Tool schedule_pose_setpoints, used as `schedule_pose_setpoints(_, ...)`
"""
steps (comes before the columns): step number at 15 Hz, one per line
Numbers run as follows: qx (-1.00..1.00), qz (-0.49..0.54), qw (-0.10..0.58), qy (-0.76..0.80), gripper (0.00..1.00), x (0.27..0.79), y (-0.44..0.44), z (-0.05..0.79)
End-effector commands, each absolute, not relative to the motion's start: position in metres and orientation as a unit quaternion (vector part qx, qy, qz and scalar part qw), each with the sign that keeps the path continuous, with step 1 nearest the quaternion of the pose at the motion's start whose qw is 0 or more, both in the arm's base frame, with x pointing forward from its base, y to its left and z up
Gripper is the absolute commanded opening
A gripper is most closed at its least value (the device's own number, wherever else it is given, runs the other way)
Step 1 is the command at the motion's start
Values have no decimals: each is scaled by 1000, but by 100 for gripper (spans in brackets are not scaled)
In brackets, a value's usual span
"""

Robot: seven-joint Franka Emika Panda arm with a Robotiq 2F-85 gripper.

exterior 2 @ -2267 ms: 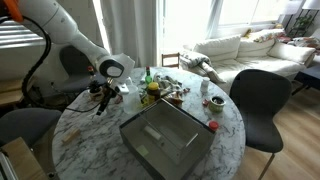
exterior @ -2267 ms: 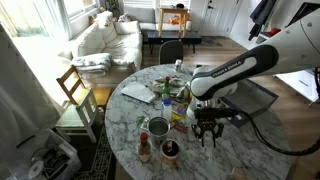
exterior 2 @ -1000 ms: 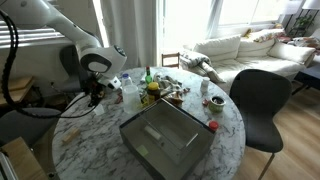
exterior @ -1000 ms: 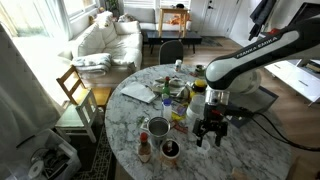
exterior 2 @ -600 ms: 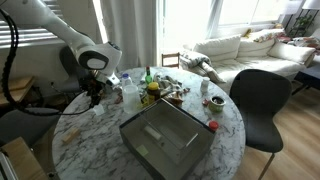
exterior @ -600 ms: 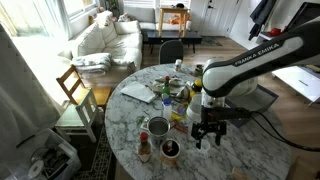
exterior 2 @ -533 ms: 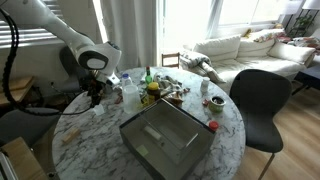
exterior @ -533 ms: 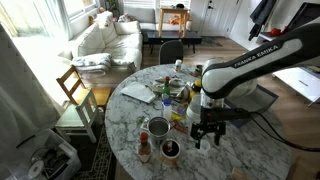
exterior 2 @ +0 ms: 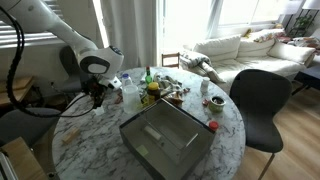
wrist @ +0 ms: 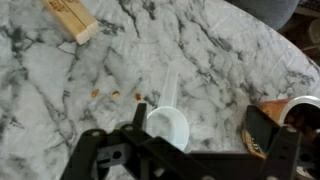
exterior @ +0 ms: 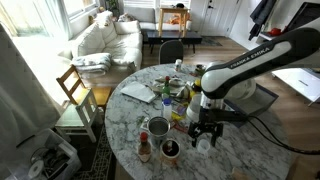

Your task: Flip the measuring cup upside down and place a wooden block on top of it

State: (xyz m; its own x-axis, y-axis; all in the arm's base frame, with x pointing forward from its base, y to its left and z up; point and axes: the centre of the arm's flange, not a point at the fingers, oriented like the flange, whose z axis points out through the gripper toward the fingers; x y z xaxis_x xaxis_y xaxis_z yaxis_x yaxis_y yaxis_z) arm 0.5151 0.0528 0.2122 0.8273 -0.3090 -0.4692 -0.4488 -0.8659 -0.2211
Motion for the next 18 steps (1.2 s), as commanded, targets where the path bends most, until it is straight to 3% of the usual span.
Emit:
schedule_pose_setpoints(1,-927,211,217,221,100,510,46,201)
schedule_pose_setpoints(11,-938,161,217,218,100,516,37,181)
schedule_pose_setpoints(18,-932,190,182,248,100,499,34,189)
